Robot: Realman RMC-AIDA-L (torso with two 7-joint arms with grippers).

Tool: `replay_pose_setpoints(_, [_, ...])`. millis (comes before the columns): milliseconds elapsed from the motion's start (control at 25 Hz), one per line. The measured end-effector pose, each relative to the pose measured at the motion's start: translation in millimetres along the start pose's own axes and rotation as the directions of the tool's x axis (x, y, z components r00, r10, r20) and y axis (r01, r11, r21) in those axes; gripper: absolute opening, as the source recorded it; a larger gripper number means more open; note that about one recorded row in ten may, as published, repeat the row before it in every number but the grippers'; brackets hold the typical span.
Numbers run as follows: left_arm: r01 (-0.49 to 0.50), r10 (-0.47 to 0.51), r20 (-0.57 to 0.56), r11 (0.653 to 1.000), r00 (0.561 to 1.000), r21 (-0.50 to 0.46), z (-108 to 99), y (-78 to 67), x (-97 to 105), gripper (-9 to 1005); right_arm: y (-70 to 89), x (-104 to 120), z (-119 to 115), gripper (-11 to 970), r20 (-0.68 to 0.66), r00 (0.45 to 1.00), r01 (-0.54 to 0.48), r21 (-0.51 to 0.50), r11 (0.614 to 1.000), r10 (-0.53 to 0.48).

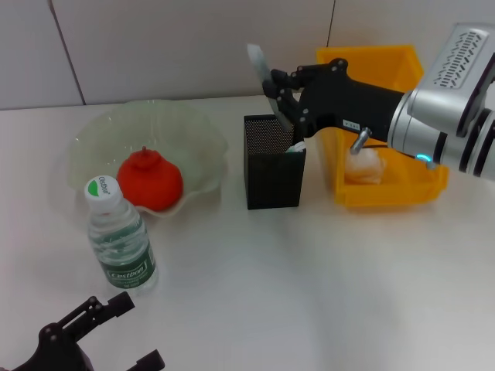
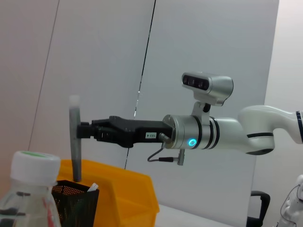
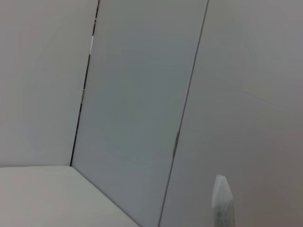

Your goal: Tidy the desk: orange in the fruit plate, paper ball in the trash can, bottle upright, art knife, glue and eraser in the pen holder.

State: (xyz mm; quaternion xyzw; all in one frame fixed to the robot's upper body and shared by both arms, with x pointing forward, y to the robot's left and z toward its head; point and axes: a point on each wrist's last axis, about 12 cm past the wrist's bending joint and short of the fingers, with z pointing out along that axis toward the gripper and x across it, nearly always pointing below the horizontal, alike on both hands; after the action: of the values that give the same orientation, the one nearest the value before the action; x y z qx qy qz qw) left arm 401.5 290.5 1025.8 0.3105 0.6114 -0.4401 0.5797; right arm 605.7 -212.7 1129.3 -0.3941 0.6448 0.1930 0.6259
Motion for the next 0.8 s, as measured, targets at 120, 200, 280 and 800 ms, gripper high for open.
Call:
replay_pose_setpoints(120, [0.0, 0.0, 0.0, 1.0, 1.0, 0.001, 0, -0.3, 0, 846, 0.9, 3, 0, 111, -0.009, 1.0, -0.005, -0.001, 1.0, 0.005])
replay_pose_setpoints(200, [0.0, 0.0, 0.0, 1.0, 1.0, 0.002, 0, -0.5, 0, 846, 2.0, 6, 0, 146, -0.017, 1.0, -0.013, -0.004, 1.0, 0.013])
replay_pose_setpoints(280, [-0.001, 0.001, 0.0, 1.0, 1.0, 0.002, 0, -0.5, 0, 846, 3.1, 8, 0, 199, -0.021, 1.0, -0.018, -0.008, 1.0, 0.018])
replay_pose_setpoints(800, [-0.015, 0.016, -0.014, 1.0, 1.0, 0.027, 5, 2.9, -1, 846, 10.5, -1, -71, 632, 0.231, 0.96, -0.135, -0.117, 0.984, 0.159])
